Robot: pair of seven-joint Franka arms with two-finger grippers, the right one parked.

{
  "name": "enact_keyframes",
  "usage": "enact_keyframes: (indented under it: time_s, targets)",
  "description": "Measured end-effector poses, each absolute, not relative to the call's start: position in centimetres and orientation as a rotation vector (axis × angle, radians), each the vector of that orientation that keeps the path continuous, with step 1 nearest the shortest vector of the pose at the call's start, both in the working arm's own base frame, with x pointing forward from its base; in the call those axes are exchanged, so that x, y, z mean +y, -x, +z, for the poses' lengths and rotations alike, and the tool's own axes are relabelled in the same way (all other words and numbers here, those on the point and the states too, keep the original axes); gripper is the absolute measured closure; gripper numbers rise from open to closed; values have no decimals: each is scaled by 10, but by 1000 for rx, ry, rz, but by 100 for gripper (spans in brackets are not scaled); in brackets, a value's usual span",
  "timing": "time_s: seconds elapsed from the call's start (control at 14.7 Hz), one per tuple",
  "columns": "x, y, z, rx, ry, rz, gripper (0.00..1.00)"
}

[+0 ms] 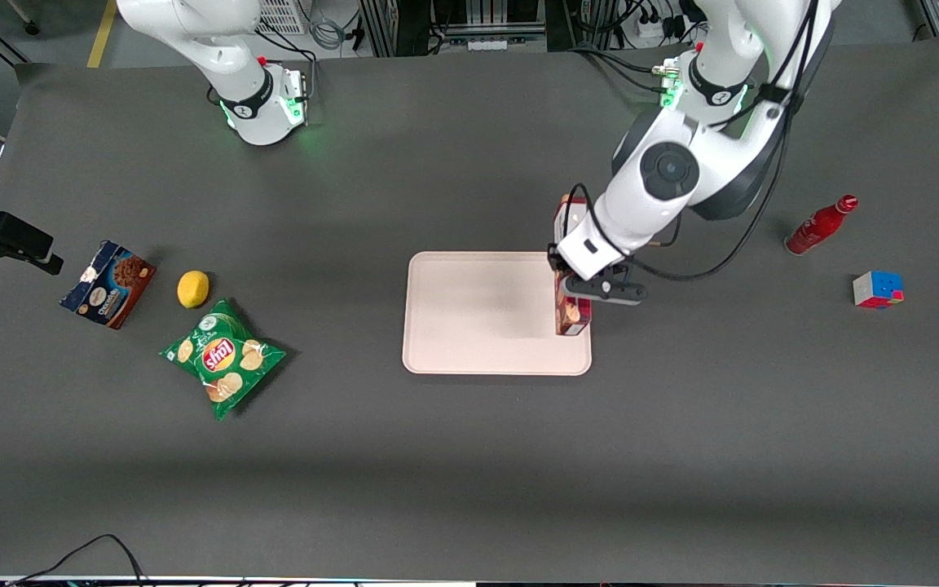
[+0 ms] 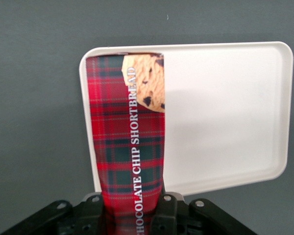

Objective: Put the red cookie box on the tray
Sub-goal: 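Lift the held cookie box and carry it over the white tray, then lower the cookie box onto the tray and open the left gripper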

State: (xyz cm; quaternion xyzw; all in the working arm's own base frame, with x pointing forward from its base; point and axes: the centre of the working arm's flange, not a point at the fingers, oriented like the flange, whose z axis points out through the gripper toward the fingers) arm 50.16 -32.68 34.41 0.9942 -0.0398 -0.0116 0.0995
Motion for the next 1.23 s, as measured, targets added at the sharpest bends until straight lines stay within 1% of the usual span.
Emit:
enact_keyframes:
  time_s: [0.2,0.48,0.82,1.23]
  targets:
    - [-329,-509,300,-89,-2918,-51,67]
    - [-335,-509,267,-109,-2920,-50,67]
    - [-334,-509,248,-132,-2972,-49,67]
    - [-335,-511,237,-72,-2964,-32,67]
